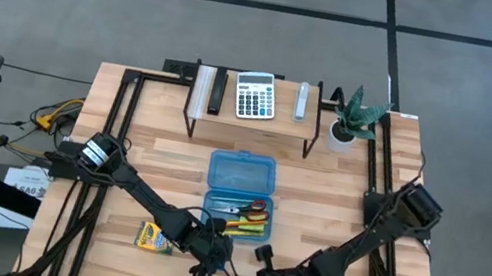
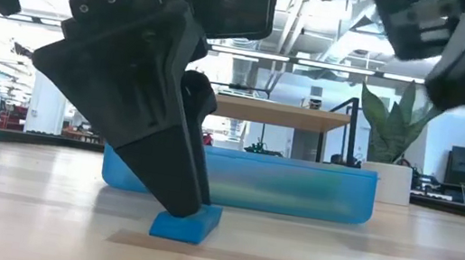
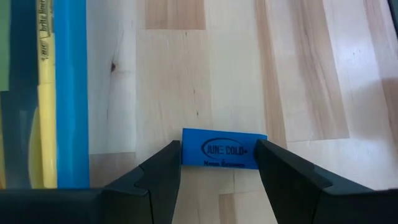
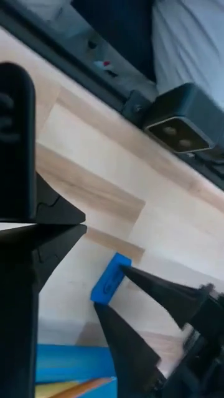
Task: Pack school essentials
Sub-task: Put the blue eraser into the blue supply box
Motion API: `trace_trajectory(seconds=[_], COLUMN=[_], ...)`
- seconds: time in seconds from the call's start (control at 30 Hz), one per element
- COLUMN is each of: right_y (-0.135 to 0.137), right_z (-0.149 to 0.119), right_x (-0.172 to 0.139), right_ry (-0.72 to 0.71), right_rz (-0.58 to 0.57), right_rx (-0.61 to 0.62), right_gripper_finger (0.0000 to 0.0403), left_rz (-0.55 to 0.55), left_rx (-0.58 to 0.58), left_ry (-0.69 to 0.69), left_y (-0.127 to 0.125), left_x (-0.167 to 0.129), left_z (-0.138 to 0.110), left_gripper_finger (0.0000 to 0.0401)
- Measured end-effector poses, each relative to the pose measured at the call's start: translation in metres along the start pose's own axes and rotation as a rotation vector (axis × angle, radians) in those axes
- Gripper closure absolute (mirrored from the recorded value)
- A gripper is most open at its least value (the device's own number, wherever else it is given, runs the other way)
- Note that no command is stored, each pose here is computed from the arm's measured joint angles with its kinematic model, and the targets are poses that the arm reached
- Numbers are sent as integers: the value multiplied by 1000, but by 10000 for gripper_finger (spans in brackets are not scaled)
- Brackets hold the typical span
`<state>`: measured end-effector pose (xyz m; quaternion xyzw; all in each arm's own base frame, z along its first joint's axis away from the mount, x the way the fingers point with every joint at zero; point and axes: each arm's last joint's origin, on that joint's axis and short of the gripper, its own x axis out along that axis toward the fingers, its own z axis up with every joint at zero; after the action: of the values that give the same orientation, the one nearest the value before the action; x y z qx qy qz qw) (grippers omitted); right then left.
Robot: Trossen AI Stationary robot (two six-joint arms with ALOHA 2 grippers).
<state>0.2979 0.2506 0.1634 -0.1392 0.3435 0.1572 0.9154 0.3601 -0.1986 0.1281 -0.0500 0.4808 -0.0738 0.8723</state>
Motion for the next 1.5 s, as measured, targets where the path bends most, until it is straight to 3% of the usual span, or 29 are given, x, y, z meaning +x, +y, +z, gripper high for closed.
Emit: trace_trajectory(seconds=[0.3,0.8,1.07,1.5], right_y=[2,-5,-6,-6], right_z=[2,2,1,0], right_x=[-1,1,2,2], right_ry=[-29,-17,-2,7], right_rz=[-25,-40,-42,-43], right_rx=[5,11,6,3], right_gripper_finger=[395,391,388,387], left_rz=[41,70,71,65], left_rx=[-11,-10,-7,59], left_ry=[-19,-26,-26,-29], left_y=[1,4,3,-8], left_x=[0,0,-1,-14], left_z=[0,1,3,25], left_gripper_finger=[222,395,401,401])
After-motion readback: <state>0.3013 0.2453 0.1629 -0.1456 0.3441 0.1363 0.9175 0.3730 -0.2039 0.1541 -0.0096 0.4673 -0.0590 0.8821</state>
